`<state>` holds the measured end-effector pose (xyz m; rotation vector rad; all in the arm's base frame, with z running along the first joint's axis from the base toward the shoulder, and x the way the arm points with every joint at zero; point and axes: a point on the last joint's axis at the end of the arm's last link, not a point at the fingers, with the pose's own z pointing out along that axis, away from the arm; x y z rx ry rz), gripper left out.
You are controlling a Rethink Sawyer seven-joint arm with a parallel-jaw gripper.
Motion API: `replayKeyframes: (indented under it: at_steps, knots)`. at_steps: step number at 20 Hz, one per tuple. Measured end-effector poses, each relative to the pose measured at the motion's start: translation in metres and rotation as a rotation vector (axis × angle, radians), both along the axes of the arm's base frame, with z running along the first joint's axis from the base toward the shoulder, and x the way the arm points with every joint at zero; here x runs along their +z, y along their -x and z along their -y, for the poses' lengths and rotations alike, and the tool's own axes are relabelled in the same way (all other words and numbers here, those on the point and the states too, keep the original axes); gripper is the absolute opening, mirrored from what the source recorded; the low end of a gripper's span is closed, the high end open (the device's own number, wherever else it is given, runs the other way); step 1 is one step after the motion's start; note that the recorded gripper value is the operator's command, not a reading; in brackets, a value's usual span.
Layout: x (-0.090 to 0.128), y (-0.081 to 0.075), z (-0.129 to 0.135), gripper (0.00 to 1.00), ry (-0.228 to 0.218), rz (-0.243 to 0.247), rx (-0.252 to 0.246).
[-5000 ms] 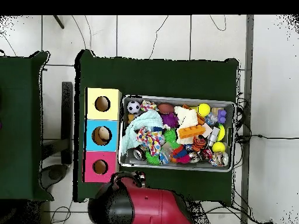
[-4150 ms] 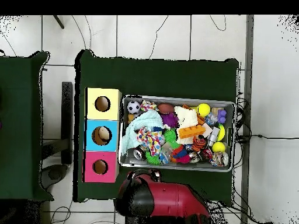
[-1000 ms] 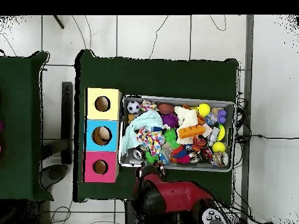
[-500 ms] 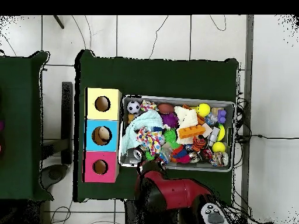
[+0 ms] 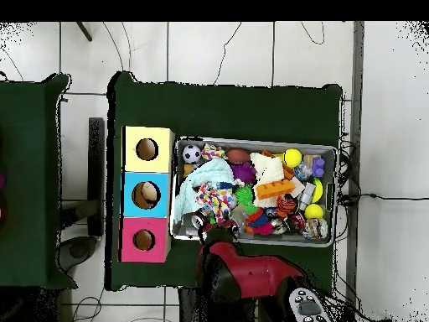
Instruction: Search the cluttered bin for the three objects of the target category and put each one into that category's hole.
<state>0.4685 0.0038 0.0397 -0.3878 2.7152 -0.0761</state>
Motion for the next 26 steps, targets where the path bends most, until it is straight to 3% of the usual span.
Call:
replayKeyframes:
  at_steps: [18, 26]
  knots:
    - [-0.019, 0.001, 0.003, 1.0, 0.015, -0.009, 0.041]
    - [-0.037, 0.019, 0.004, 1.0, 0.029, -0.057, 0.075]
